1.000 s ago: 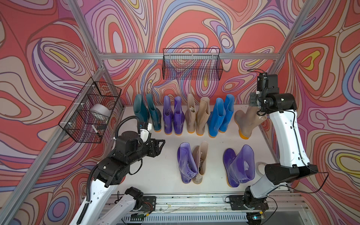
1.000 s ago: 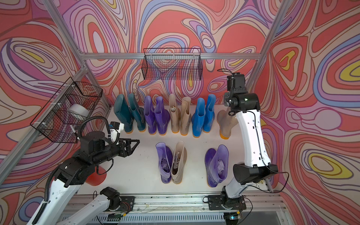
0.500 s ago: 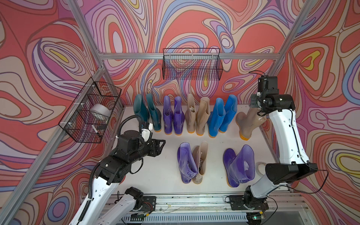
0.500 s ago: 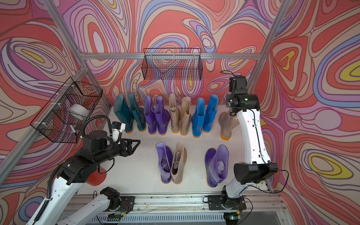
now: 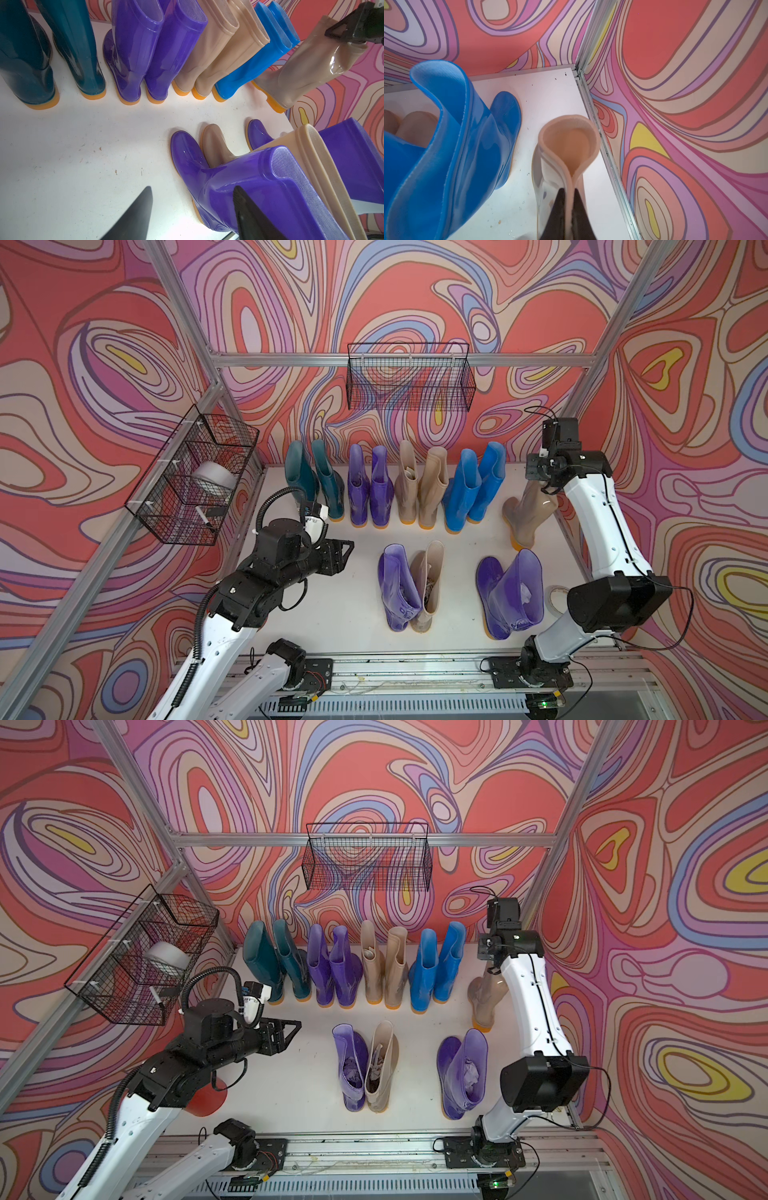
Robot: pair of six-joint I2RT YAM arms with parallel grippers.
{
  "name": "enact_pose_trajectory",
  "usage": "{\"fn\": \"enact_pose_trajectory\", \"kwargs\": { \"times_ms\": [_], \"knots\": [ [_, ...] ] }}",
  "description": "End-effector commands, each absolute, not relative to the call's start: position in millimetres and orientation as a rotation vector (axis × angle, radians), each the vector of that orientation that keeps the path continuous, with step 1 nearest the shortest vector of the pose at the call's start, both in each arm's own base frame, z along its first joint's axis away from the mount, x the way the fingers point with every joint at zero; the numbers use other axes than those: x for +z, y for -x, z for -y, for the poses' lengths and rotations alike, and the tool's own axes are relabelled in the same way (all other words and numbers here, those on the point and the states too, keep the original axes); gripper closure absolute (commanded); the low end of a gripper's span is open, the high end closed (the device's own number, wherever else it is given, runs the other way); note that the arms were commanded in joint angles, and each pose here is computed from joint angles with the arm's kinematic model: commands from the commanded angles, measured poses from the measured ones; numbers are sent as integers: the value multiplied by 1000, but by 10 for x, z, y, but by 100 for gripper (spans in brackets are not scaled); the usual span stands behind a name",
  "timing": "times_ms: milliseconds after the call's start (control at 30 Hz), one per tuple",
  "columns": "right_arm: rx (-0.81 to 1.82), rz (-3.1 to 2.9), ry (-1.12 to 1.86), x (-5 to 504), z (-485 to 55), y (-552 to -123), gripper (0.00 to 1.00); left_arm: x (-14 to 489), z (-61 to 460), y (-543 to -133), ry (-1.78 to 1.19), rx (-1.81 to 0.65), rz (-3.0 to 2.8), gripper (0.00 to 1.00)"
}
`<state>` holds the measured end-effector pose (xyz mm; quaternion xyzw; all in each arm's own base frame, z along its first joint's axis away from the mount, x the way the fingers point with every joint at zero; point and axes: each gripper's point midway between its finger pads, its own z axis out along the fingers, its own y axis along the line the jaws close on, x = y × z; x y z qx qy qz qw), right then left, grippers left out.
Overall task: Match and arrange rain boots in pairs
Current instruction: Place the rain boot at the corner of the board.
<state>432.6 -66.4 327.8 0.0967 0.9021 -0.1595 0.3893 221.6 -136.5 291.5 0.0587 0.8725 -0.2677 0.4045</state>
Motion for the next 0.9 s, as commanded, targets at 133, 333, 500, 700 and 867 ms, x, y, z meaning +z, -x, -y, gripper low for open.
{"fn": "enact_pose_trajectory", "kwargs": {
  "times_ms": [133, 333, 500, 700, 867],
  "knots": [
    [-348, -2075, -279, 3619, 658, -4655, 100, 2872, 1411, -2255, -138, -702, -2188, 36],
    [-354, -2051, -274, 3507, 669, -4807, 100, 2773, 1450, -2296, -136, -714, -2206, 36],
    [-379, -2068, -267, 3292, 695, -4950, 100, 2730, 1478, -2304, -141, -727, -2212, 36],
    [-360, -2076, -266, 3159, 671, -5053, 100, 2704, 1451, -2296, -143, -706, -2220, 36],
    [-346, -2063, -291, 3085, 671, -5114, 100, 2706, 1459, -2307, -145, -707, -2218, 36]
  ]
}}
